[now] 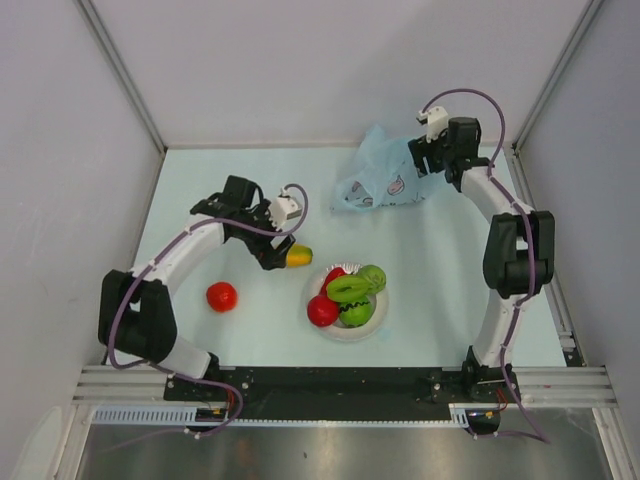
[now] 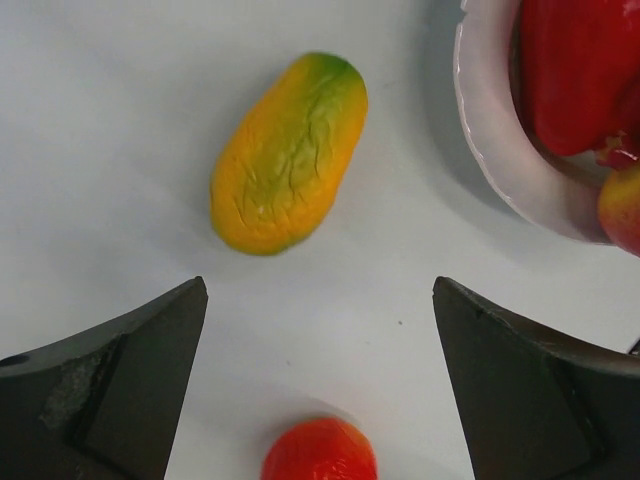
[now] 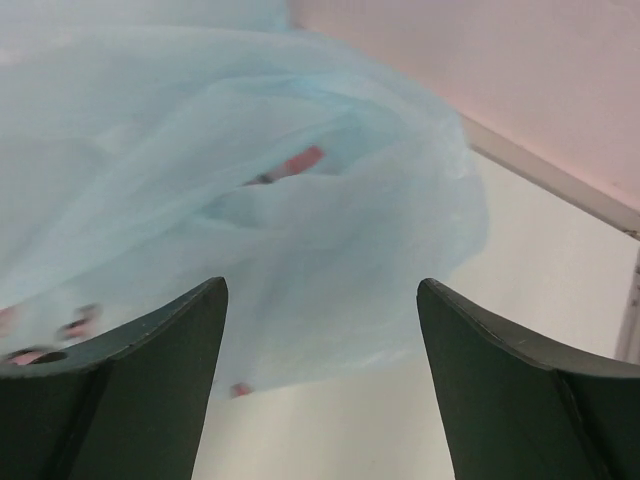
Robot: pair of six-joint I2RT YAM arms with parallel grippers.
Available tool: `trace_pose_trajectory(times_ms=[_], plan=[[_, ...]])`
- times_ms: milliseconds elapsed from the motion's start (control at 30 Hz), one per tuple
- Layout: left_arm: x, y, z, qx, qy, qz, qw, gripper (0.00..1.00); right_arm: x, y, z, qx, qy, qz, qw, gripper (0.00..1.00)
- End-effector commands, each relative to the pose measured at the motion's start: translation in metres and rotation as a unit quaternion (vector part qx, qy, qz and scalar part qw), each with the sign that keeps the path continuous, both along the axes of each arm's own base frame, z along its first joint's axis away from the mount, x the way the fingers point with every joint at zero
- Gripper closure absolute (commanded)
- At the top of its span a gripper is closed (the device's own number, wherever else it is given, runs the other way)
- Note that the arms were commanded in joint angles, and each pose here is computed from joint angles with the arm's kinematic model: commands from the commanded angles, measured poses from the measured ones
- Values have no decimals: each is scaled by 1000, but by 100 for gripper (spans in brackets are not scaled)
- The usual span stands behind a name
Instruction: Take the fake fruits out of the plastic bag
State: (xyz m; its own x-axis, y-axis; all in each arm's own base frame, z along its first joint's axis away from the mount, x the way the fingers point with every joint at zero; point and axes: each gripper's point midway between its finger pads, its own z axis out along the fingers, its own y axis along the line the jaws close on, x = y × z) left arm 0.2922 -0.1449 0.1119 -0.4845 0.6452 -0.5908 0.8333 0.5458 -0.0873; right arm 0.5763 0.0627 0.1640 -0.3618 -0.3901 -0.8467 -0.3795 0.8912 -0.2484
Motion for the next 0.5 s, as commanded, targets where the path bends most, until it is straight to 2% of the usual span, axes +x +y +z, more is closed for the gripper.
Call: trace_pose_trajectory(times_ms=[0,167,233,267,300,467], plan=[[37,-18,10,26,-75,-91,993,0,-48,54,43,59,0,63,996,18],[56,-29,-5,77,-61,-162,982,1,-86,77,65,82,15,93,992,18],[56,-29,-19,90,-37,-181,979,3,-98,78,80,84,23,98,991,18],[62,-32,-17,93,-46,-197,975,5,-101,78,84,85,27,97,991,18],[54,-32,-26,91,-18,-212,973,6,-104,75,88,85,31,94,991,18],[39,-31,-42,109,28,-264,958,16,-117,57,116,92,36,68,993,18]])
